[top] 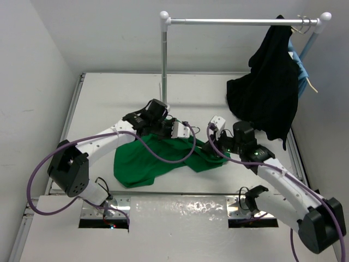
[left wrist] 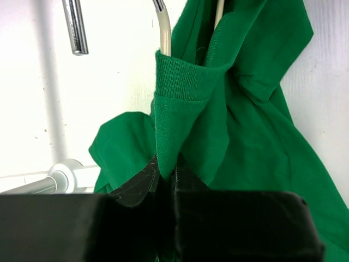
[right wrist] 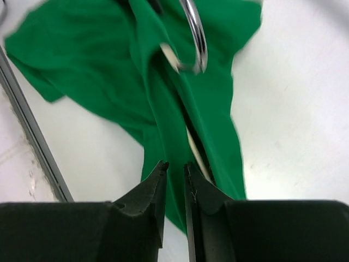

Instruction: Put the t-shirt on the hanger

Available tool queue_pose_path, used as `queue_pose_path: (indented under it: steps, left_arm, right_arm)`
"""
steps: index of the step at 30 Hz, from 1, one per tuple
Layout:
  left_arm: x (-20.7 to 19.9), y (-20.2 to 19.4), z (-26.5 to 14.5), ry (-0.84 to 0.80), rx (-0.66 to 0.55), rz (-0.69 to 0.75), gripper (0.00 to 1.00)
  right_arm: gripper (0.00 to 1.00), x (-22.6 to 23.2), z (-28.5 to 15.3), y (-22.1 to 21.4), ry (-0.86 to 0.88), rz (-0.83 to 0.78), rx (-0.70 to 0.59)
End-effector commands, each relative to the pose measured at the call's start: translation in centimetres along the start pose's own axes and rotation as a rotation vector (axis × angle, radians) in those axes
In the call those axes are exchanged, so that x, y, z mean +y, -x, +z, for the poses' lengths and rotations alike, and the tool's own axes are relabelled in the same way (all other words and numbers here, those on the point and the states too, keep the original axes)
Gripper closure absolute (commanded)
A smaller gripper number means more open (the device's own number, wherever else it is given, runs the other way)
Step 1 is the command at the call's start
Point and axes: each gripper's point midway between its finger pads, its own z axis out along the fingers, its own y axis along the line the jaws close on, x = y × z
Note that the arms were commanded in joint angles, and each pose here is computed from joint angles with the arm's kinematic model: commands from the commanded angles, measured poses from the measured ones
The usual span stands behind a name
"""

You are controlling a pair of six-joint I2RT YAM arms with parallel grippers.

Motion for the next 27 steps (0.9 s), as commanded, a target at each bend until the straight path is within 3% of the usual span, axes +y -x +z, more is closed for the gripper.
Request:
queue_pose_path:
  steps: [1,5,13,27]
  left_arm:
    - [2.0,3.0,-1.1,0.041,-0.094,0.03,1.0]
    - [2.1,3.2,-1.1,0.038,-0.093,0.031,1.0]
    - [1.4,3.1,-1.1,0.002,-0.096,0.043,1.0]
    - [1.3,2.9,-0.9,-0.028,-0.078,0.066,1.0]
  right_arm:
    - [0.82,-0.2,1.1,-1.1,0.012,0.021,0.033]
    - [0.82,-0.9,2.7,-2.1,0.042,0.04,0.123]
    - [0.77,-4.3,3.1,-4.0,-0.123,0.004,0.207]
    - [0.68,-3.8,2.7,-1.3,-0.087,-0.106,0.117]
